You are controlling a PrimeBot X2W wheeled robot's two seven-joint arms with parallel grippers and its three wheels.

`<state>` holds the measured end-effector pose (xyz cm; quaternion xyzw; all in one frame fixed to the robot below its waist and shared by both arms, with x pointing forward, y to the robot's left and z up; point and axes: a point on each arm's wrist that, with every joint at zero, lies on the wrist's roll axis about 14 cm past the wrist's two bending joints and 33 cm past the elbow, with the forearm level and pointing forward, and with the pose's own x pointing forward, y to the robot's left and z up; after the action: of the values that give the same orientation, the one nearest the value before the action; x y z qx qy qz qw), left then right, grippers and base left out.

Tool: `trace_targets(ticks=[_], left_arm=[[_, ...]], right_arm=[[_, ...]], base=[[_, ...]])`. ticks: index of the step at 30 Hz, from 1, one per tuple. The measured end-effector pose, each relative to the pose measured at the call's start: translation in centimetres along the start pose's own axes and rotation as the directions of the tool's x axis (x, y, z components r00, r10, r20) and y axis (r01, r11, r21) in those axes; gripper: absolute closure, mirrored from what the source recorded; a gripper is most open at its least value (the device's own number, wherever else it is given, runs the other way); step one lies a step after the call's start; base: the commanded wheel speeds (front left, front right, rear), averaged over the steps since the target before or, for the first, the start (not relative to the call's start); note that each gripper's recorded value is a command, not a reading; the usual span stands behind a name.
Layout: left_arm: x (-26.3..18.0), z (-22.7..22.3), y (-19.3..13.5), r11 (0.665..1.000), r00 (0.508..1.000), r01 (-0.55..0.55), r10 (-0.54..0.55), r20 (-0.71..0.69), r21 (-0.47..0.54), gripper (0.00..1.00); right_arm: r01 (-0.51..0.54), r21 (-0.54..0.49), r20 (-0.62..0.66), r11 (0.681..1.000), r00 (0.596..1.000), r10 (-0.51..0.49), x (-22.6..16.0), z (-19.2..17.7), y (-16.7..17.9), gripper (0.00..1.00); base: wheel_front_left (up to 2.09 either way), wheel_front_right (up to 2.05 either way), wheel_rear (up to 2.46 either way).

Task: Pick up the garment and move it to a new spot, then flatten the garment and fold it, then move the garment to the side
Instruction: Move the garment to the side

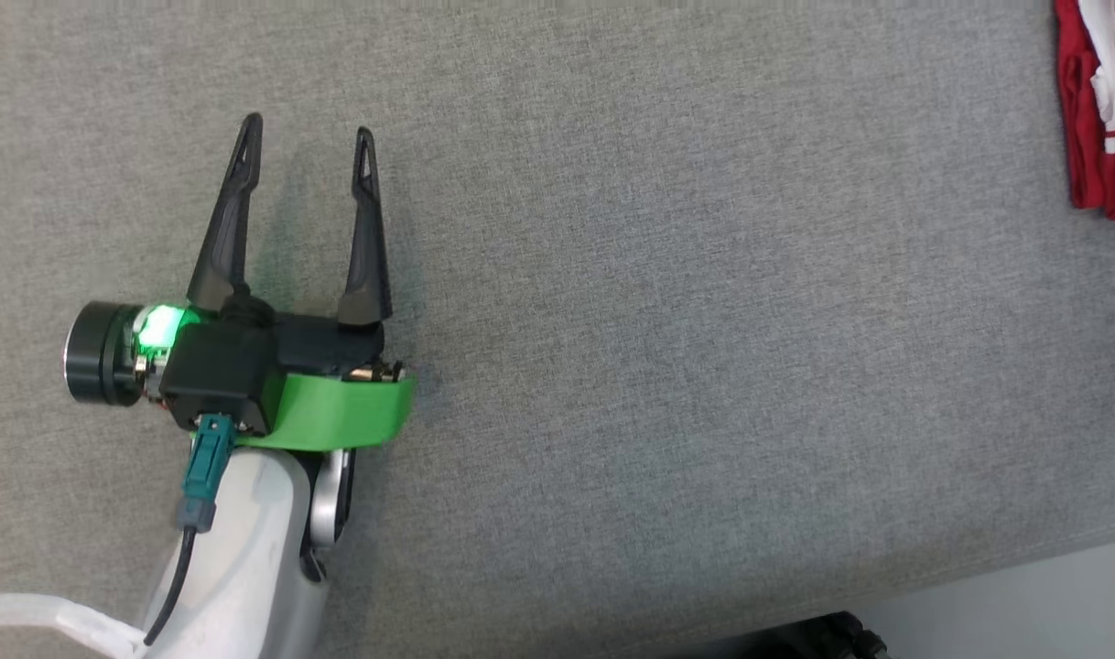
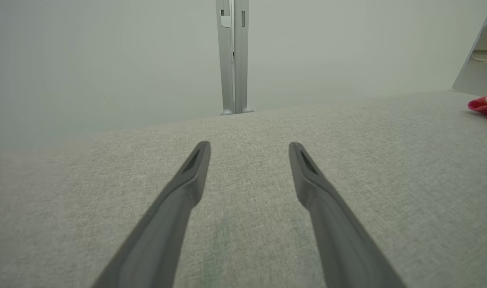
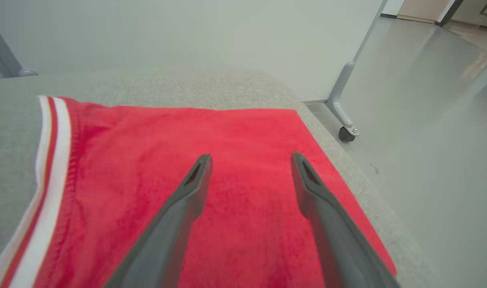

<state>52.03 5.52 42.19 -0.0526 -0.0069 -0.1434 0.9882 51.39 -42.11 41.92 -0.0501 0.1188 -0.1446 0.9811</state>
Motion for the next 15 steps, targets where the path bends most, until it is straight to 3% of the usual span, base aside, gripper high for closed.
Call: trace_targets(ticks=[15], left_arm=[[-5.9,3.9,0.0,0.997,0.997,-0.073,0.073,-0.02,-0.016,0.0]], right_arm=[[-0.16,0.069,0.214,0.985,0.967,0.142,-13.6,4.2,6.1,0.0]], base=[[0.0,0.0,0.0]])
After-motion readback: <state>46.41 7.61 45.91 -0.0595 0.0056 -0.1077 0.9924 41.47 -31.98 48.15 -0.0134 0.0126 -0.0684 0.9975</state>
